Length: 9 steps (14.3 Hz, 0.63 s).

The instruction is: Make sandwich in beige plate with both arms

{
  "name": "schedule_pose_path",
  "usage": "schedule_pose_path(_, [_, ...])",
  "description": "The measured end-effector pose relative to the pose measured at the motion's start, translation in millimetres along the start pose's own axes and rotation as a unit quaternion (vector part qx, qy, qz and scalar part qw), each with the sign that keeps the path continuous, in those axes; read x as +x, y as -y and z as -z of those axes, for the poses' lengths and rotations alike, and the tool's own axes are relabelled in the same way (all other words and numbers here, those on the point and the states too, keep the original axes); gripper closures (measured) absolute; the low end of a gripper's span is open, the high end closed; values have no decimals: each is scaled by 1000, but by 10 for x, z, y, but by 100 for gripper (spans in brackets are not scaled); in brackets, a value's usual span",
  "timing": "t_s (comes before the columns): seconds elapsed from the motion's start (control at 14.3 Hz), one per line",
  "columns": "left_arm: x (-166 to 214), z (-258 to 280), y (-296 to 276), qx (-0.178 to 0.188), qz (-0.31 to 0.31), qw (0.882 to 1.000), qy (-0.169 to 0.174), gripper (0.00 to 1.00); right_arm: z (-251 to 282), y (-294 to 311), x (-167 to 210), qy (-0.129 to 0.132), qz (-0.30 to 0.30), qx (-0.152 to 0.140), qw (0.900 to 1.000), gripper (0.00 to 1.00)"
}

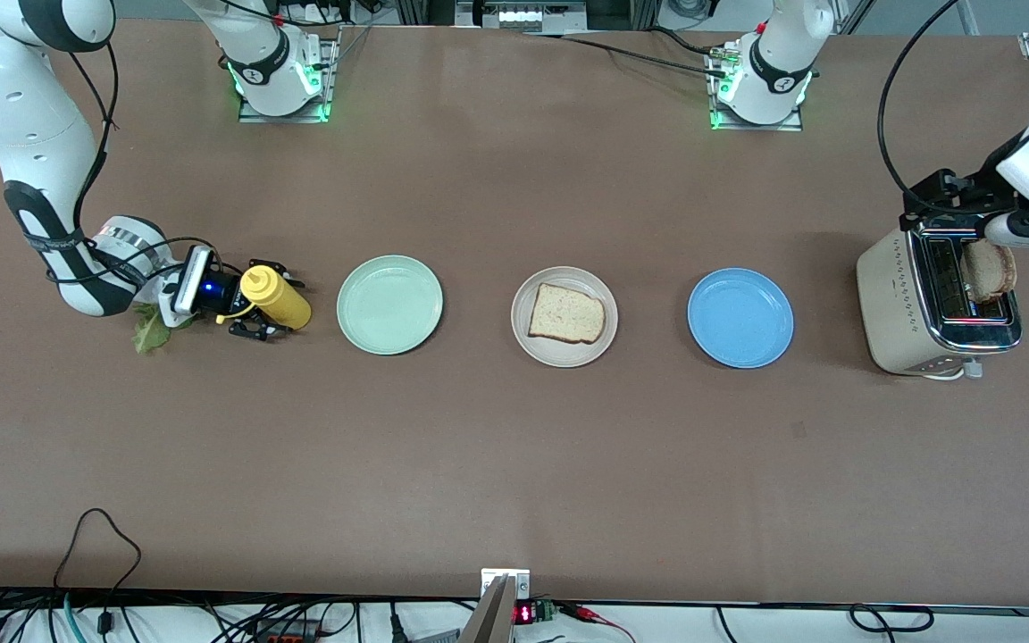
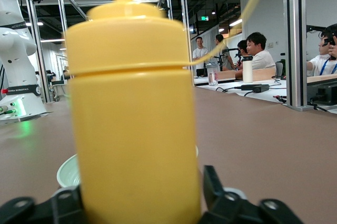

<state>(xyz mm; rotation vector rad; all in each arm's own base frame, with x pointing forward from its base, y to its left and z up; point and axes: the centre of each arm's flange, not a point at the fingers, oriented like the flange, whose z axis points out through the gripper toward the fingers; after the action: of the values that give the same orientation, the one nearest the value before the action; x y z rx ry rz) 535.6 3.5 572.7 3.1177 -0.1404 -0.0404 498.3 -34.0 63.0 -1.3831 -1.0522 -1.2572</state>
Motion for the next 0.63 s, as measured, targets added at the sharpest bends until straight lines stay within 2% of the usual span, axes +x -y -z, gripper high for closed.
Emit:
schedule_pose_path(0.14, [5,4,-90,0,-9,1000,0,0,-16,-14,9,0,-3,0,1000,40])
schedule_pose_path(0.28, [9,12,-115,0,-11,1000,-1,0,-40,-37,27,4,-6,2,1000,43])
schedule_pose_path(0.35, [12,20,-111,0,-11,1000,-1,0,-51,-70,56,9,-7,2,1000,48])
schedule_pose_path(0.42, [11,20,-104,-1,-10,1000,2,0,-63,-120,108,19,-5,1,1000,53])
schedule_pose_path(0.63, [-3,-13,-90,-2,-9,1000,15,0,-126,-342,475,69,-1,-10,998,53])
